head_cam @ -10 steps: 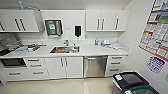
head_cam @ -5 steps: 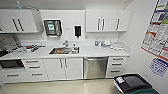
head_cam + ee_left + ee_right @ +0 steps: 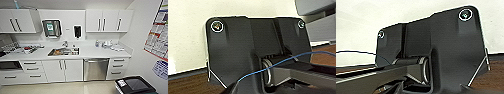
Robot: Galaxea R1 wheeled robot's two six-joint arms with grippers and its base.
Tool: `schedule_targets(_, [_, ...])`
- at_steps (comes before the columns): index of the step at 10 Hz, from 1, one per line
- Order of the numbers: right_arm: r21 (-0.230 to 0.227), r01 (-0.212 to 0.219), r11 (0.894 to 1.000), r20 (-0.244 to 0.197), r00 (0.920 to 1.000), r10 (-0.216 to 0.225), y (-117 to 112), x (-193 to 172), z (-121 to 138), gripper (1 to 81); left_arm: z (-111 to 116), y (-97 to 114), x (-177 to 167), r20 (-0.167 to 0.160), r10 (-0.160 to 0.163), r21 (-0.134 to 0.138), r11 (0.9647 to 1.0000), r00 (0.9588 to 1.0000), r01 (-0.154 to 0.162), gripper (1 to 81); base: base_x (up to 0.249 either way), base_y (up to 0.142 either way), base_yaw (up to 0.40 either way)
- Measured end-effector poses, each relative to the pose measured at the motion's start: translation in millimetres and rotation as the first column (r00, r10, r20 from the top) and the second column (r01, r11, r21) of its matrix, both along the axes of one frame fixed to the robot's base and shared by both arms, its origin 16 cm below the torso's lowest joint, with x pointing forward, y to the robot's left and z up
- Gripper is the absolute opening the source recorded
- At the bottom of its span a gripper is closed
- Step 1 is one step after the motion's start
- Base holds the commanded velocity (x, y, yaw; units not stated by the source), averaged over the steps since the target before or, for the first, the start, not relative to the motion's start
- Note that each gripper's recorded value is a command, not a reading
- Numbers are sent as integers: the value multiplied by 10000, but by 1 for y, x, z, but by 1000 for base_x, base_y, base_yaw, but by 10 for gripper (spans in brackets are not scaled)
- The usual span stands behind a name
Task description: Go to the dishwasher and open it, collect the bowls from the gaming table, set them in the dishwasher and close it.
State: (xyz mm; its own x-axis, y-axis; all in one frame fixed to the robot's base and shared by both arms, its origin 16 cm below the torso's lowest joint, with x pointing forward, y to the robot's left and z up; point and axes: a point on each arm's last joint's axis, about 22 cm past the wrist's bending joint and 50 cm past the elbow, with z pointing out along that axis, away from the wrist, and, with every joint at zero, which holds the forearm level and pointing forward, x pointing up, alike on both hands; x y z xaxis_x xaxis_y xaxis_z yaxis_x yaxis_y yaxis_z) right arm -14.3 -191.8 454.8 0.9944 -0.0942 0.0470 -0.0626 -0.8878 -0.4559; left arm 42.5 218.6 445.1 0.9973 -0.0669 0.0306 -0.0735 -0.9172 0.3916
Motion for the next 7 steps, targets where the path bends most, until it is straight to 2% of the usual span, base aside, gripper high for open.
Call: schedule_targets(7, [-5,2,10000,10,10000,-2,0,0,0,811,0,0,0,4,4,-4,10000,10000,-4,811,112,0,0])
